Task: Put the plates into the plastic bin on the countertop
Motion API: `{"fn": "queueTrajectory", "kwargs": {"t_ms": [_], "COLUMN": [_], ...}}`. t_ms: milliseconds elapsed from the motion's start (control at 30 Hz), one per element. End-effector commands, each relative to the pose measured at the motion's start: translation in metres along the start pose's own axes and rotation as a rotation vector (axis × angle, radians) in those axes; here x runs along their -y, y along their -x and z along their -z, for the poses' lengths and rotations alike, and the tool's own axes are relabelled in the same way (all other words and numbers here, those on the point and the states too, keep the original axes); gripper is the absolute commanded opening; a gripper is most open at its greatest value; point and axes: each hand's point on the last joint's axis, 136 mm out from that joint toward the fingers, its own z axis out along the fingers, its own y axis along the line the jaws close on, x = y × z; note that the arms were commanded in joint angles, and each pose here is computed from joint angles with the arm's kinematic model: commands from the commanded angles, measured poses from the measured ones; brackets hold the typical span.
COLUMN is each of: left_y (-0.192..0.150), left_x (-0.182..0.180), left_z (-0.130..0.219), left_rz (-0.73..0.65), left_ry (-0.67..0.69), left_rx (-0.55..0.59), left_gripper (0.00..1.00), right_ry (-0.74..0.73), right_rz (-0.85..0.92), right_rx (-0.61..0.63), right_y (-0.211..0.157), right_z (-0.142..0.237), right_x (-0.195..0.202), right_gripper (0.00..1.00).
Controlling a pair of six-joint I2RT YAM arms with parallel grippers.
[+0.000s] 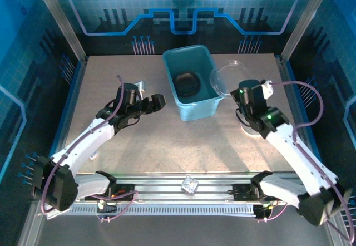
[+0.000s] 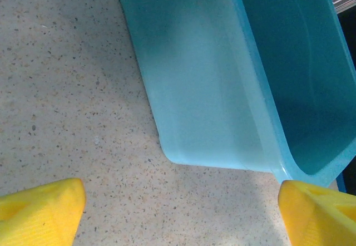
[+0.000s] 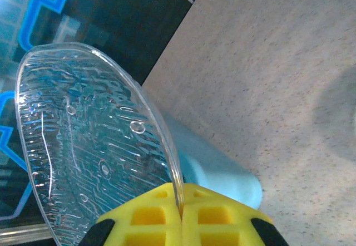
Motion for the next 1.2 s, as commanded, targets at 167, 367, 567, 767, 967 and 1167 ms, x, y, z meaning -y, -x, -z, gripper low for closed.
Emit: {"fn": "queueTrajectory", "kwargs": {"t_ms": [167, 367, 567, 767, 967, 1167], "left_y": [0.044, 0.07, 0.094, 0.115, 0.123, 0.124], "left_x": [0.006, -0.003, -0.008, -0.014, -0.032, -0.049], "left_z": [-0.004, -0.024, -0.046, -0.062, -0.069, -0.068], "left_rz": [-0.024, 0.006, 0.035, 0.041, 0.064, 0.09], "left_ry": [-0.036, -0.032, -0.061, -0.083, -0.058, -0.04], "left_rx": [0.067, 0.05, 0.02, 0.003, -0.017, -0.02], "left_gripper": [0.91, 0.91, 0.91, 0.9, 0.9, 0.9], "right_ry": [0.133, 0.116, 0.047, -0.017, -0.065, -0.132], "right_rz": [-0.024, -0.098, -0.186, -0.234, -0.251, -0.255], "right_rx": [-0.086, -0.149, -0.21, -0.24, -0.262, -0.264], "right_y": [-0.027, -0.055, -0.088, -0.112, -0.133, -0.151], "right_z": [-0.047, -0.1, -0.147, -0.178, -0.194, -0.202], "right_x": [-0.086, -0.117, -0.12, -0.112, -0.103, -0.091], "right_gripper": [0.0, 0.0, 0.0, 0.0, 0.0, 0.0]}}
